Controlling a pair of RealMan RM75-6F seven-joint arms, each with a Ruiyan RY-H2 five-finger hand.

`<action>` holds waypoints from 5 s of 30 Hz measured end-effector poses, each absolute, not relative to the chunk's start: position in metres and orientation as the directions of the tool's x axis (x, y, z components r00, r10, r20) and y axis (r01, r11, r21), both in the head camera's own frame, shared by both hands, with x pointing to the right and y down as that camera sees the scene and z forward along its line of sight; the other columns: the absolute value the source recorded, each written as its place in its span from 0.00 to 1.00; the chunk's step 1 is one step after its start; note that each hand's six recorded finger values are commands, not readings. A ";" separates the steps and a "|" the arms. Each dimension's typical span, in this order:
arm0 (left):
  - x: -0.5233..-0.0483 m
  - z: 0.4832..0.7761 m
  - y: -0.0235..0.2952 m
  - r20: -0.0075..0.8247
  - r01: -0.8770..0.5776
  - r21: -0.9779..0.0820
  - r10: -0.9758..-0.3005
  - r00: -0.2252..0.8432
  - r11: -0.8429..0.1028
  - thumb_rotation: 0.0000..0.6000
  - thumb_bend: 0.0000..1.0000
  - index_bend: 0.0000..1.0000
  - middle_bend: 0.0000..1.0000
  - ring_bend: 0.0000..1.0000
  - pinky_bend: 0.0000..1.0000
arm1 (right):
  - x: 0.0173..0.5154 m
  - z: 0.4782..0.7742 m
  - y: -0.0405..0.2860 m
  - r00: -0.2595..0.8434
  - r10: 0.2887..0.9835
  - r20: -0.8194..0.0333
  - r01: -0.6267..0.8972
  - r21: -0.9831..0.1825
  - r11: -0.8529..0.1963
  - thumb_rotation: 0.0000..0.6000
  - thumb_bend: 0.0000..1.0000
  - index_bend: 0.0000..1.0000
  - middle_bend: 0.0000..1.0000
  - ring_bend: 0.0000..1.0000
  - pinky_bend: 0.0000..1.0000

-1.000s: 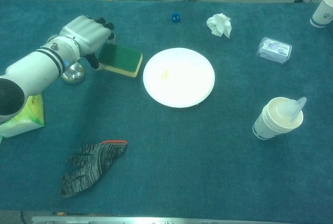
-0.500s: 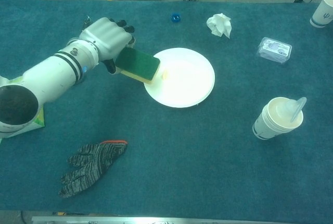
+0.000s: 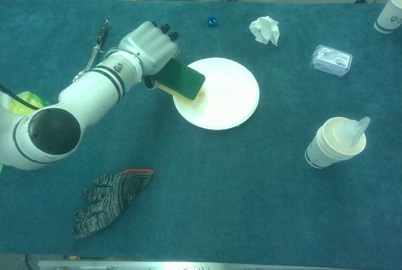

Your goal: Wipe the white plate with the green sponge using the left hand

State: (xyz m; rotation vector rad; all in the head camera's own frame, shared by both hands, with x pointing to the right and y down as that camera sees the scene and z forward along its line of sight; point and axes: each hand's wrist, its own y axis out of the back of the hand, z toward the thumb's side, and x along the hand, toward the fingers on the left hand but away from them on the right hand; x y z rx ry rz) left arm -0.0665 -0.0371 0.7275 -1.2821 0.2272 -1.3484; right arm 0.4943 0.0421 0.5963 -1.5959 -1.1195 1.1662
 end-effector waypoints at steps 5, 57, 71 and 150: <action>-0.061 0.732 -0.037 0.520 0.599 -0.757 -0.797 0.309 -0.261 0.84 0.30 0.38 0.07 0.00 0.13 | 0.496 0.596 0.042 0.165 0.962 -0.217 0.181 -0.952 -0.246 1.00 0.32 0.17 0.24 0.12 0.26; -0.021 0.744 -0.042 0.479 0.678 -0.723 -0.805 0.351 -0.134 0.85 0.30 0.39 0.07 0.00 0.13 | 0.509 0.596 0.040 0.134 0.967 -0.215 0.189 -0.953 -0.238 1.00 0.32 0.17 0.24 0.12 0.26; -0.018 0.746 -0.033 0.502 0.675 -0.720 -0.793 0.346 -0.161 0.86 0.30 0.40 0.07 0.00 0.13 | 0.508 0.596 0.041 0.135 0.967 -0.216 0.192 -0.952 -0.239 1.00 0.32 0.17 0.24 0.12 0.26; -0.027 0.754 -0.050 0.474 0.792 -0.605 -0.833 0.284 -0.074 0.86 0.30 0.41 0.07 0.00 0.13 | 0.511 0.599 0.042 0.122 0.967 -0.224 0.199 -0.949 -0.245 1.00 0.32 0.17 0.24 0.12 0.26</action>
